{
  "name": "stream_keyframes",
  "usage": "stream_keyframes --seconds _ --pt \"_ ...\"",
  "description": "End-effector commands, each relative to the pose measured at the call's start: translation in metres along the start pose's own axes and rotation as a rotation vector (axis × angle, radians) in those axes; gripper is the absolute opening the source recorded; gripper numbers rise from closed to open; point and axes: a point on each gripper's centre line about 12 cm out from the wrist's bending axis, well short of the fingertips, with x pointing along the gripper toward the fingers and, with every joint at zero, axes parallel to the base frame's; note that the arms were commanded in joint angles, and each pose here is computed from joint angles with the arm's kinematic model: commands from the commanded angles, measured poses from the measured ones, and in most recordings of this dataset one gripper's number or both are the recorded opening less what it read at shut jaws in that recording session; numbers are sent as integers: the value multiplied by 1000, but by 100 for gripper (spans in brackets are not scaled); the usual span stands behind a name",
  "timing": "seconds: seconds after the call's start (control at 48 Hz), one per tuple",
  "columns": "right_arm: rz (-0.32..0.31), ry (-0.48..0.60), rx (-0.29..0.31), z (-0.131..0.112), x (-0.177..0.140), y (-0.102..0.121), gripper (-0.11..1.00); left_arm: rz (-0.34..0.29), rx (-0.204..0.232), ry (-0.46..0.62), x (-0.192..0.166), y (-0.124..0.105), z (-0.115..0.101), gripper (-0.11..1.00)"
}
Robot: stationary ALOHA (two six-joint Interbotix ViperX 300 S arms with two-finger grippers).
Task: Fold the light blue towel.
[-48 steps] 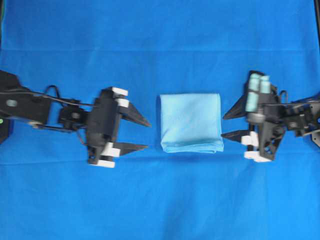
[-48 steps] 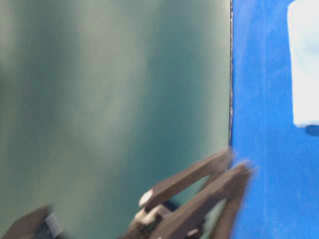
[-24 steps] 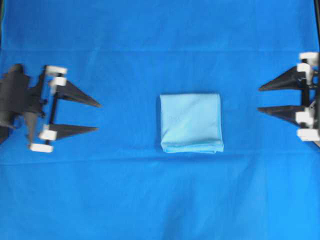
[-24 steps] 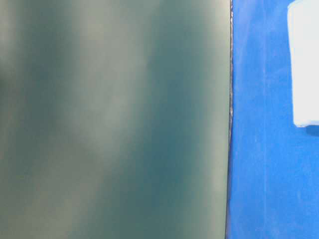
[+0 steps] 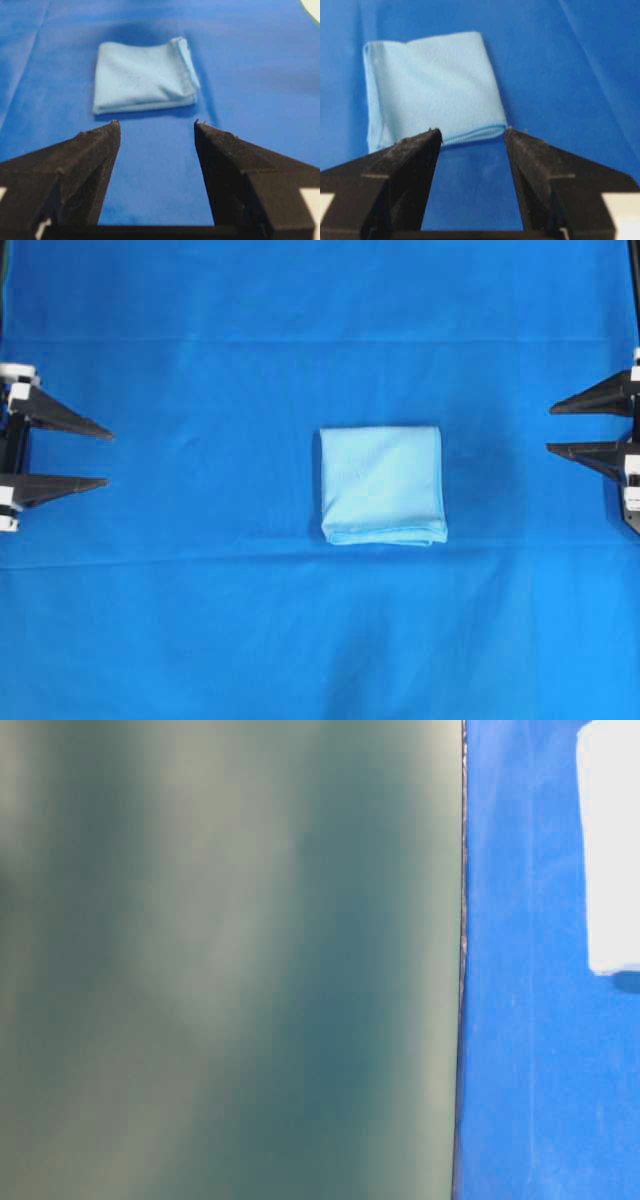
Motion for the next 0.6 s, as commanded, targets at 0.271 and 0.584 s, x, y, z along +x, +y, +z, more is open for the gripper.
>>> stream_keyframes --seconds 0.271,0.584 --pt "9 -22 2 5 0 1 59 6 -1 -29 -3 1 5 59" --pt "10 -22 2 5 0 1 59 8 -3 -30 -3 1 5 59"
